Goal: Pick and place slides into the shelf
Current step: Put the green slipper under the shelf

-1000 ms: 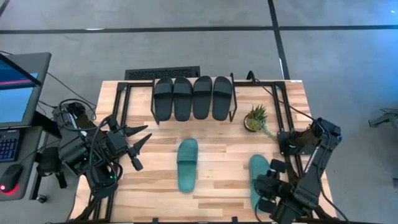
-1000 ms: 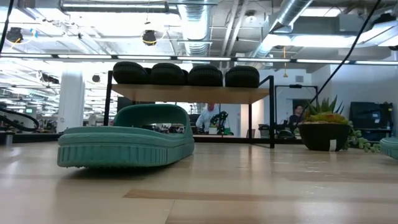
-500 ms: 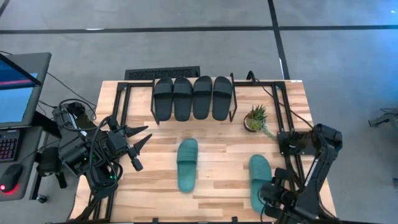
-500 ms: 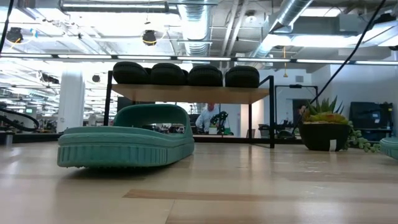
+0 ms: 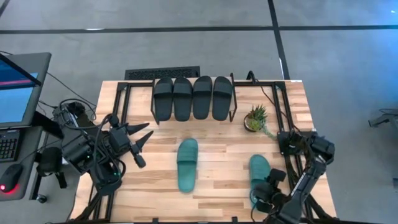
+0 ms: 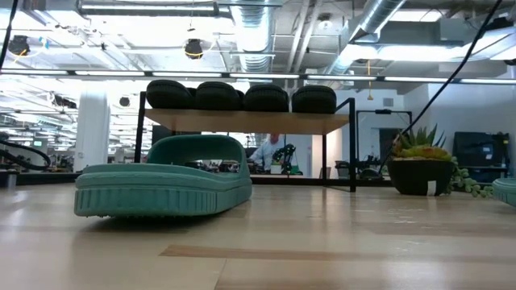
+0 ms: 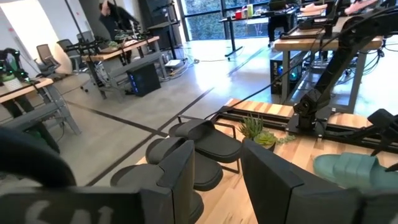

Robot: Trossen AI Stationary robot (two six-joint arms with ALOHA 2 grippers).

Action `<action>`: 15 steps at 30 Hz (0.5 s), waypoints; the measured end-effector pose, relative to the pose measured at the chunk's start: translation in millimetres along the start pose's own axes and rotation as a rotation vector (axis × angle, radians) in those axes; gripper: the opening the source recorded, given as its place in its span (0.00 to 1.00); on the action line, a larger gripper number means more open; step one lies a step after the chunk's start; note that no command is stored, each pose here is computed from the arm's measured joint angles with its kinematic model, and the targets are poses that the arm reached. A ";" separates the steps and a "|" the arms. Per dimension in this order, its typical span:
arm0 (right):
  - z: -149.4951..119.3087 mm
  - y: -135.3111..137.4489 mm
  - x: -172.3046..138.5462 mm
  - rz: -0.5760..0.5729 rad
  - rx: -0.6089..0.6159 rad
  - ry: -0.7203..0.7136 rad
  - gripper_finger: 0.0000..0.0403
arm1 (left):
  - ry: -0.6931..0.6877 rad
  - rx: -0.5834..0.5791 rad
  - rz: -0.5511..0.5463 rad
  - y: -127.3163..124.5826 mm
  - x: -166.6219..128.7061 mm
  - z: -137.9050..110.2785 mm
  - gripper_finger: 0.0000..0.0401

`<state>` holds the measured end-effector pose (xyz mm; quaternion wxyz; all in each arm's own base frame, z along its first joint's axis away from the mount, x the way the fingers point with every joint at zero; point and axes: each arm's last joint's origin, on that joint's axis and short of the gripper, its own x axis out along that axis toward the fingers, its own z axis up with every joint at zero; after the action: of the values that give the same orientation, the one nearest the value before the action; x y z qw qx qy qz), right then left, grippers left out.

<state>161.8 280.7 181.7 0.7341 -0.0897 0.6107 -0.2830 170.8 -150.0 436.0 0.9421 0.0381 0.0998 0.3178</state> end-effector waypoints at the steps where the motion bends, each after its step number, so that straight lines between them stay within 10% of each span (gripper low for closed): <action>1: 1.3 -0.1 1.9 -0.016 0.000 0.004 0.45 | 0.000 0.001 0.001 -0.3 0.2 -0.1 0.30; 15: 10.4 3.1 16.6 -0.108 -0.007 0.033 0.42 | 0.005 0.004 0.008 -1.6 2.4 -0.7 0.30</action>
<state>174.2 272.3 168.7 0.7073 -0.1203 0.6180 -0.3215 173.5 -149.9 434.7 0.9405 0.0399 0.1026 0.3216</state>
